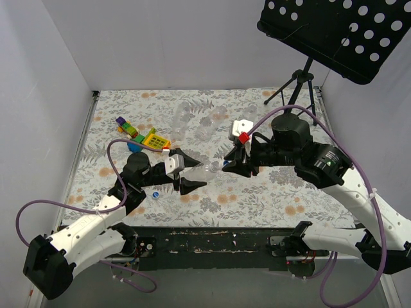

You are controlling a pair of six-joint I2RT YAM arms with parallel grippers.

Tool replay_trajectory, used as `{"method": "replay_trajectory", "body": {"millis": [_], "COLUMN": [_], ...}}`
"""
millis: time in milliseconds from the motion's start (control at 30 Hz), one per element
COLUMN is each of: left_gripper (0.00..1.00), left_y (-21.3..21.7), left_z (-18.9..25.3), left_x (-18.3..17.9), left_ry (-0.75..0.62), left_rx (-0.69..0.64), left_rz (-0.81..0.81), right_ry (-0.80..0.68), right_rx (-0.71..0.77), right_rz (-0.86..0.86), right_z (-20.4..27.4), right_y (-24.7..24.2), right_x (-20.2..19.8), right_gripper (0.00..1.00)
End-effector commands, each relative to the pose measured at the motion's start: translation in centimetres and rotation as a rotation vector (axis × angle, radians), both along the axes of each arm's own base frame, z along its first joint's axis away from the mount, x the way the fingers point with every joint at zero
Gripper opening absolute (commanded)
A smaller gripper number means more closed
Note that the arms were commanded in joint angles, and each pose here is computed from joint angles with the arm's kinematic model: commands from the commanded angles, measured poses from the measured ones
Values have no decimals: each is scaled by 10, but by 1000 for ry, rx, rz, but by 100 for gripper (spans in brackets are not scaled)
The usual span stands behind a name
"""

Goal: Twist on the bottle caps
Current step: Screw the bottle cap onto the plastic bottle.

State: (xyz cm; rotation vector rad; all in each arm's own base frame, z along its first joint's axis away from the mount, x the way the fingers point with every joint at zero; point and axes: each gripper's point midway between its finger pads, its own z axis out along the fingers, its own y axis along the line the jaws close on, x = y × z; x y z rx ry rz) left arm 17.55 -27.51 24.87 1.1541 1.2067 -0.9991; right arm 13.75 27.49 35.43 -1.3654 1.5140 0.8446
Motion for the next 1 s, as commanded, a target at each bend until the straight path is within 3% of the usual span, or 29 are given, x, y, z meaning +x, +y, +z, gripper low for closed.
{"method": "replay_trajectory", "body": {"millis": [0,967], "left_gripper": [31,23], "left_y": [-3,-9], "left_z": [15,18], "left_x": [-7,-24], "left_ry": [-33,0], "left_rx": [-12,-16], "left_rz": [-47,-146], "right_ry": [-21,1], "right_rx": [33,-37], "right_rz": [59,115], "right_z": [14,-13], "right_y": [4,12], "right_x": [-6,-5], "right_gripper": [9,9]}}
